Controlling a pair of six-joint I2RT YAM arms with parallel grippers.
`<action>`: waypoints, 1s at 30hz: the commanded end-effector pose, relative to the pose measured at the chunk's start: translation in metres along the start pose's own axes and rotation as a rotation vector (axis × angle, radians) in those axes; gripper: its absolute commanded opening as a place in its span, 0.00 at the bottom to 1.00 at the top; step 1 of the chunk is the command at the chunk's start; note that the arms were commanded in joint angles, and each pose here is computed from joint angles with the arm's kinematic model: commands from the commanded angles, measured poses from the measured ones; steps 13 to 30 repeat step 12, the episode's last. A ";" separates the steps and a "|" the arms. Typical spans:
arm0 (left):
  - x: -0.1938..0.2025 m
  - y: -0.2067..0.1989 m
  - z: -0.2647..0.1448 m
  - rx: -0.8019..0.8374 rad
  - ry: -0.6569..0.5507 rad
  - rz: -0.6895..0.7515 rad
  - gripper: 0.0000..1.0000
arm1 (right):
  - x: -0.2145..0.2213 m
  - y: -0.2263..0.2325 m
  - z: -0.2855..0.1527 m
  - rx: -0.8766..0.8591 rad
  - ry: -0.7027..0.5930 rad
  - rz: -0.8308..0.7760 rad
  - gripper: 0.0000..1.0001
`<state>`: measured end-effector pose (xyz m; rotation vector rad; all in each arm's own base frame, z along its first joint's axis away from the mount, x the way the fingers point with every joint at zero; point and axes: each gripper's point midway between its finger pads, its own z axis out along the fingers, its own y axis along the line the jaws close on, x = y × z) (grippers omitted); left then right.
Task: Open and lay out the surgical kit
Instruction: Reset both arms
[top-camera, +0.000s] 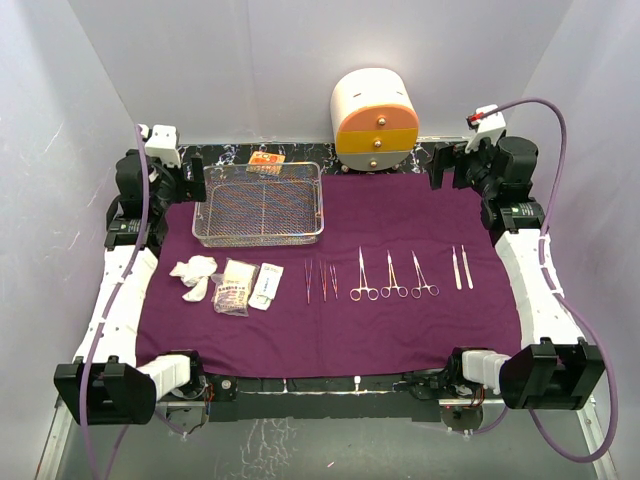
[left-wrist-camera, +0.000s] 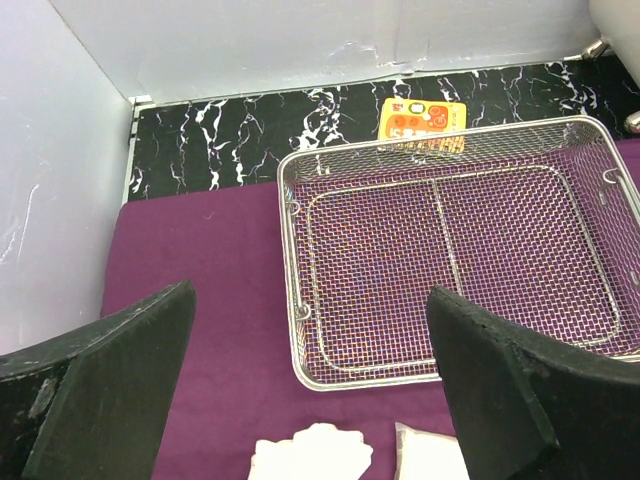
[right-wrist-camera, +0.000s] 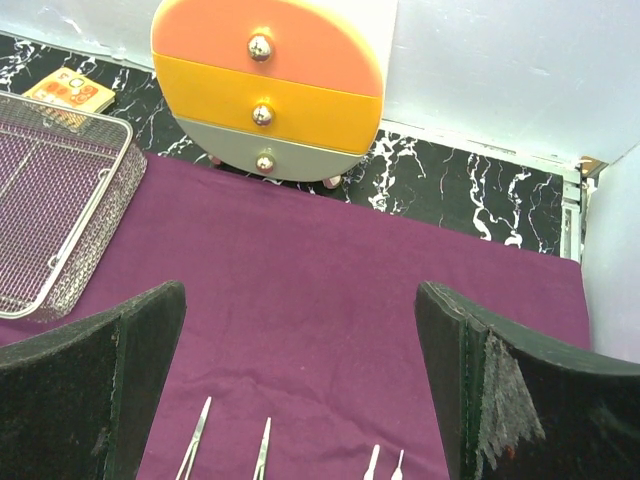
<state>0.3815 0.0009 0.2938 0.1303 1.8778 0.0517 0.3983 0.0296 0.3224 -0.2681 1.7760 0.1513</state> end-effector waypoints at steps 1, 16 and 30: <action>-0.029 0.002 -0.017 0.004 -0.074 -0.003 0.98 | -0.032 0.000 -0.013 0.005 -0.081 -0.043 0.98; -0.030 0.001 -0.016 0.012 -0.073 0.002 0.99 | -0.032 -0.001 -0.016 0.012 -0.073 -0.059 0.98; -0.030 0.001 -0.016 0.012 -0.073 0.002 0.99 | -0.032 -0.001 -0.016 0.012 -0.073 -0.059 0.98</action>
